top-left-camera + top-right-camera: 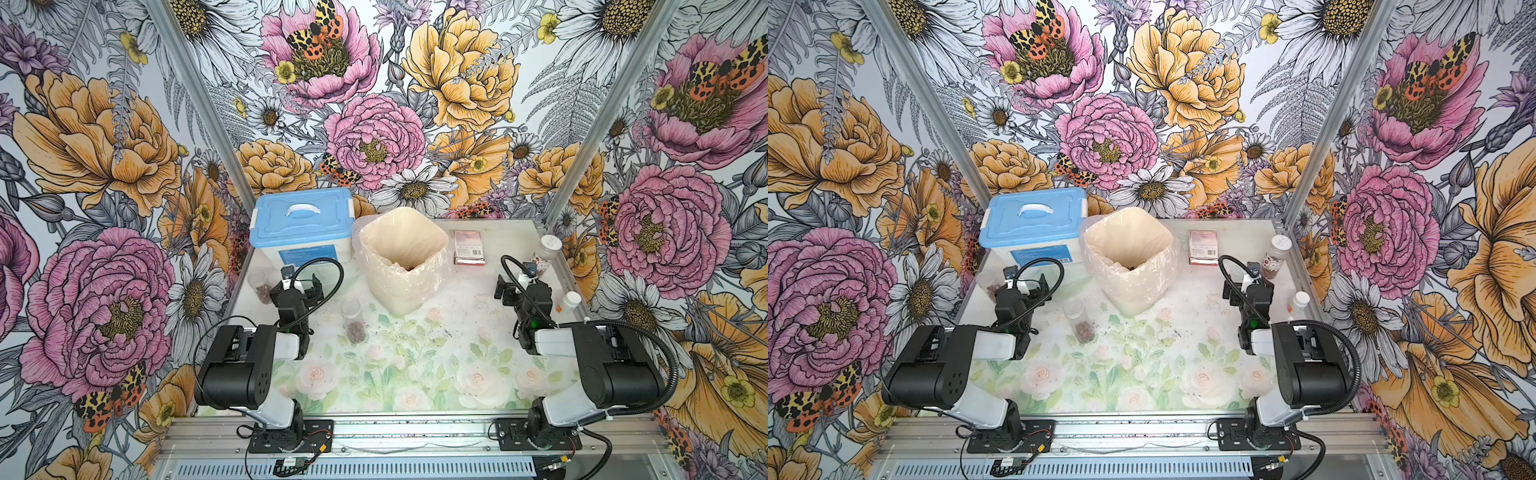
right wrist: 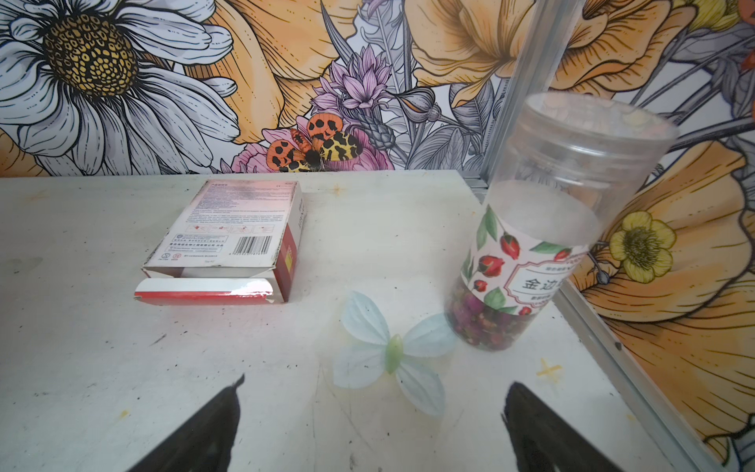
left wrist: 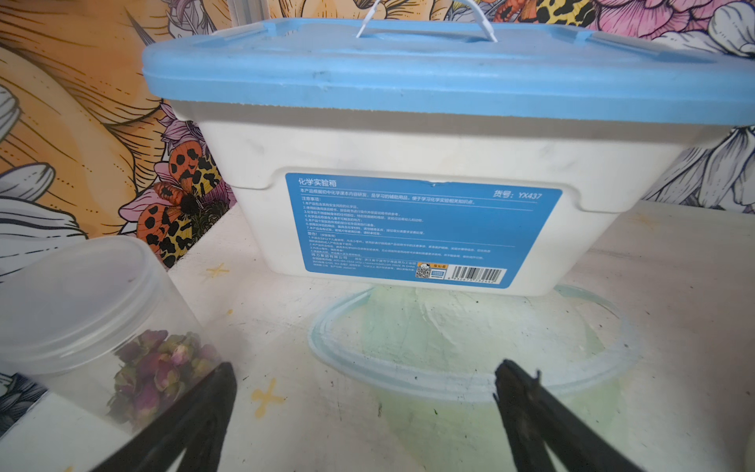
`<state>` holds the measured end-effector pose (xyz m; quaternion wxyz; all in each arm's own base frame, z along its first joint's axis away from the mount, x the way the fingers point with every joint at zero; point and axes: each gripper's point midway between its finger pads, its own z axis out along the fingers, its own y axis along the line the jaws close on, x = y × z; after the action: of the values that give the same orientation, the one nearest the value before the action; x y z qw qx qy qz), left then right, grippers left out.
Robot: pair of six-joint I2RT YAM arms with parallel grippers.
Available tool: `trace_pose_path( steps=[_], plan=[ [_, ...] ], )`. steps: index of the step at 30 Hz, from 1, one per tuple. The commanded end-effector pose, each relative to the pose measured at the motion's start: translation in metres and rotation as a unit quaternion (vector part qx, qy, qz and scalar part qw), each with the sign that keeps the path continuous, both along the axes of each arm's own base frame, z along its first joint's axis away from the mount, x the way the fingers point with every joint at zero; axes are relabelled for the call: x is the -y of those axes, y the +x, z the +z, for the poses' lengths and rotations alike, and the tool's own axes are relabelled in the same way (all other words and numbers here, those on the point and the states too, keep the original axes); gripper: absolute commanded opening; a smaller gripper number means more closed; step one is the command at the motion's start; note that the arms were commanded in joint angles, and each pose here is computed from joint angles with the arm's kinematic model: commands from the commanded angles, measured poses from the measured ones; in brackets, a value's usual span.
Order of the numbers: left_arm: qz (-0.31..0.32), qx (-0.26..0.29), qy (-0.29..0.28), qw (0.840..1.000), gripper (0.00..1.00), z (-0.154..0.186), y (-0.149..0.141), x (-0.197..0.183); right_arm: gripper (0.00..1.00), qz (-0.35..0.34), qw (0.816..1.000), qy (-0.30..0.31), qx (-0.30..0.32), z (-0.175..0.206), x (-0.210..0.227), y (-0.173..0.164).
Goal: Empty the moldy dried flower tea in the jars
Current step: Move the trash bin to the center of the board.
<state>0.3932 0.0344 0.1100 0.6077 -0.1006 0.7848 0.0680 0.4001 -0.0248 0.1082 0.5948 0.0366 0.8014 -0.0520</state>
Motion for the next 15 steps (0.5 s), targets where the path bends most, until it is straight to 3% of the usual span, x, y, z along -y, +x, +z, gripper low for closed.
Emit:
trace_pose_path(
  steps=[1, 8, 11, 15],
  plan=[
    [-0.009, 0.016, -0.001, 1.0, 0.99, 0.01, 0.005, 0.001, 0.99, 0.003, 1.0, 0.009, 0.01, 0.004, -0.001, 0.002],
    [0.048, 0.013, 0.01, 0.999, 0.99, 0.056, -0.008, -0.007, 0.97, -0.015, 0.999, 0.002, 0.041, 0.048, -0.001, -0.02],
    [0.052, -0.002, -0.023, 0.998, 0.99, 0.078, -0.016, 0.0, 0.98, -0.008, 0.999, 0.034, 0.038, 0.077, -0.01, -0.03],
    [0.009, 0.013, -0.085, 0.996, 0.99, 0.11, -0.029, 0.02, 1.0, 0.03, 0.996, 0.069, 0.052, 0.123, -0.041, -0.046]
  ],
)
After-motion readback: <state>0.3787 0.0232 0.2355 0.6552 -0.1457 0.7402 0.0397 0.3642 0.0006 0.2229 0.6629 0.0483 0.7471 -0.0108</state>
